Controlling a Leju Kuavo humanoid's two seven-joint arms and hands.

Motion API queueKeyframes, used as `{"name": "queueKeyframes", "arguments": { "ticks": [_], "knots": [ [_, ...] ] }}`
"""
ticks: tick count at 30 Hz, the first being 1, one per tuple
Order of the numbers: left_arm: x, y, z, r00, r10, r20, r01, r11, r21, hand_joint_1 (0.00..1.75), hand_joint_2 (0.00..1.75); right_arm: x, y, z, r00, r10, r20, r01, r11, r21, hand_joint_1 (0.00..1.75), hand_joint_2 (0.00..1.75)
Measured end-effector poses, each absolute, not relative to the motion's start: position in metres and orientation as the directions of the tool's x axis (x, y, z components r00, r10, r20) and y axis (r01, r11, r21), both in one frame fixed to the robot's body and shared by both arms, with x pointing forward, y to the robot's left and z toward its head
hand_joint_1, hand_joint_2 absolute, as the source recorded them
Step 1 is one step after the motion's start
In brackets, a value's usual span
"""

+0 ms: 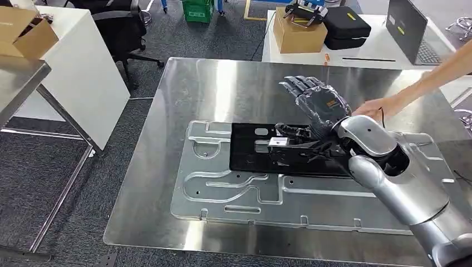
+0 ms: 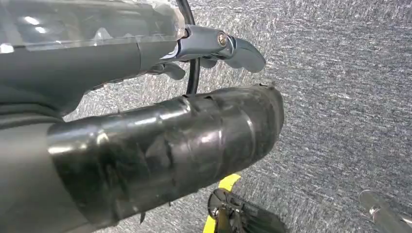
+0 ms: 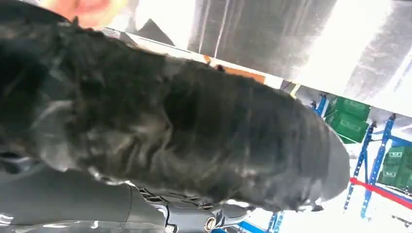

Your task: Take the parts from the cabinet and place them on the table.

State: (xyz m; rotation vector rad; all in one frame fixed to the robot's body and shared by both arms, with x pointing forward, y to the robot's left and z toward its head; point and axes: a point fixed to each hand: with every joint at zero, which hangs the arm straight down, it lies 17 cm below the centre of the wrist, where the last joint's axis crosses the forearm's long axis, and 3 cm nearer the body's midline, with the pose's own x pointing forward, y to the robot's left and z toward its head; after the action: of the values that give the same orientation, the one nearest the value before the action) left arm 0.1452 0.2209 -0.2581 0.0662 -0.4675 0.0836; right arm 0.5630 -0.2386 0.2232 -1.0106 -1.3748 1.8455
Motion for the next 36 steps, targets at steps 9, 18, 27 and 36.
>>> {"name": "queueKeyframes", "arguments": {
  "ticks": [9, 18, 27, 36],
  "knots": [
    [0.1449, 0.2208, -0.2582, 0.89, 0.065, 0.452, -0.095, 0.994, 0.045, 0.0, 0.0, 0.5631, -0.239, 0.2227, -0.516, 0.83, -0.212, -0.035, -0.268, -0.963, 0.0, 0.0],
    [0.1448, 0.2209, -0.2582, 0.89, 0.061, 0.452, -0.093, 0.995, 0.048, 0.0, 0.0, 0.5629, -0.239, 0.2209, -0.518, 0.83, -0.206, -0.041, -0.265, -0.963, 0.0, 0.0],
    [0.1441, 0.2216, -0.2586, 0.892, 0.059, 0.448, -0.092, 0.994, 0.053, 0.0, 0.0, 0.5623, -0.2375, 0.2183, -0.523, 0.827, -0.207, -0.045, -0.268, -0.962, 0.0, 0.0],
    [0.1443, 0.2219, -0.2585, 0.891, 0.06, 0.45, -0.095, 0.994, 0.055, 0.0, 0.0, 0.5619, -0.2349, 0.2172, -0.527, 0.825, -0.207, -0.042, -0.268, -0.962, 0.0, 0.0]
  ]
}}
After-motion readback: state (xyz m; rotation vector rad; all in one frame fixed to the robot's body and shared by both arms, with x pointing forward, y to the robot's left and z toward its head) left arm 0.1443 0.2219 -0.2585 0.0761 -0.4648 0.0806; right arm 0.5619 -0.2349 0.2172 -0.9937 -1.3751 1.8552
